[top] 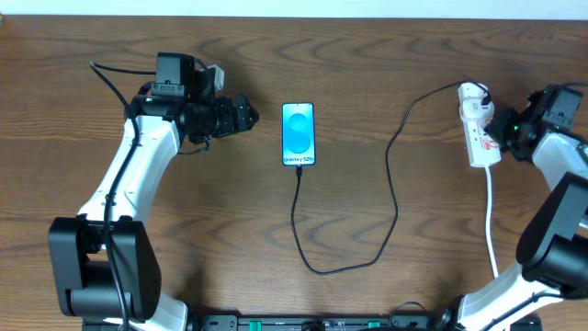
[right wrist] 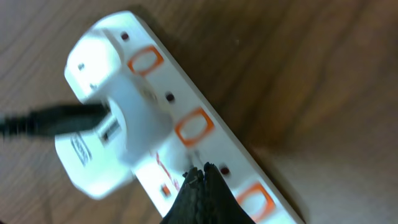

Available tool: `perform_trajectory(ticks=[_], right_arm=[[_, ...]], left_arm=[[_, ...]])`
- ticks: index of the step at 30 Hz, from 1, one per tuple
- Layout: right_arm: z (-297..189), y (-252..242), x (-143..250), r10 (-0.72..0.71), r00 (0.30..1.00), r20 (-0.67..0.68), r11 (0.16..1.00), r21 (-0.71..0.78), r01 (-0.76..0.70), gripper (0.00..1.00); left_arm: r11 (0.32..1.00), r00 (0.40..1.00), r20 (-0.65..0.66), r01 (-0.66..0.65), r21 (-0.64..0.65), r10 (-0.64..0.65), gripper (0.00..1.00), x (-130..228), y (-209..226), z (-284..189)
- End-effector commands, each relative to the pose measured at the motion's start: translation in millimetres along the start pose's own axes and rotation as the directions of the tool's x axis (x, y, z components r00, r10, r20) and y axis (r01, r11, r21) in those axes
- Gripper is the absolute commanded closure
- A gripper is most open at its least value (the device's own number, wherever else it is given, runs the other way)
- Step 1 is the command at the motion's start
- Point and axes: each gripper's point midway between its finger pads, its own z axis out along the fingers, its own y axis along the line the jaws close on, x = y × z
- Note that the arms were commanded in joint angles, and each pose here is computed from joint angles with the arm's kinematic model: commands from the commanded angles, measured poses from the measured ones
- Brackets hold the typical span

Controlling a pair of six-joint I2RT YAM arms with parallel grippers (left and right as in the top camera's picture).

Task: Plug charger to phone and switch on socket
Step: 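Move the right gripper over to the white power strip's switch, then press the orange switch on the white power strip with the right gripper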

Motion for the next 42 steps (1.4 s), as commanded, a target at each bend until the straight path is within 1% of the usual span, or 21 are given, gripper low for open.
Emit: perform_trajectory(ticks=[1, 8, 14, 25, 32, 42], right_arm=[[5.0, 6.3, -15.7, 0.007, 1.0, 0.019, 0.999, -0.033, -0.006, 0.99], [16.0, 7.0, -24.7, -0.004, 0.998, 0.057, 0.999, -0.047, 0.006, 0.99], [30.5, 4.4, -21.0, -0.003, 0.999, 0.051, 0.999, -0.05, 0.006, 0.99], [39.3, 9.6, -11.6, -0.002, 1.0, 0.02, 0.997, -0.076, 0.004, 0.99], [42.5, 26.8, 9.3, -0.029, 0.999, -0.044, 0.995, -0.094, 0.024, 0.99], [66.0, 48.4, 66.1, -0.053, 0.978, -0.201, 0.995, -0.093, 0.035, 0.99]], left_arm=[[1.0, 1.0, 0.008, -0.018, -0.013, 0.018, 0.07, -0.8, 1.9, -2.7], [0.999, 0.999, 0.008, -0.031, -0.013, 0.031, 0.06, -1.1, 1.9, -2.7], [0.999, 0.999, 0.009, -0.036, -0.018, 0.037, 0.06, -1.2, 2.7, -2.7], [0.999, 0.999, 0.012, -0.037, -0.027, 0.037, 0.06, -1.8, 4.3, -2.7], [0.999, 0.999, 0.015, -0.038, -0.027, 0.039, 0.07, -2.5, 4.1, -2.7], [0.999, 0.999, 0.014, -0.037, -0.027, 0.038, 0.07, -2.3, 4.1, -2.7]])
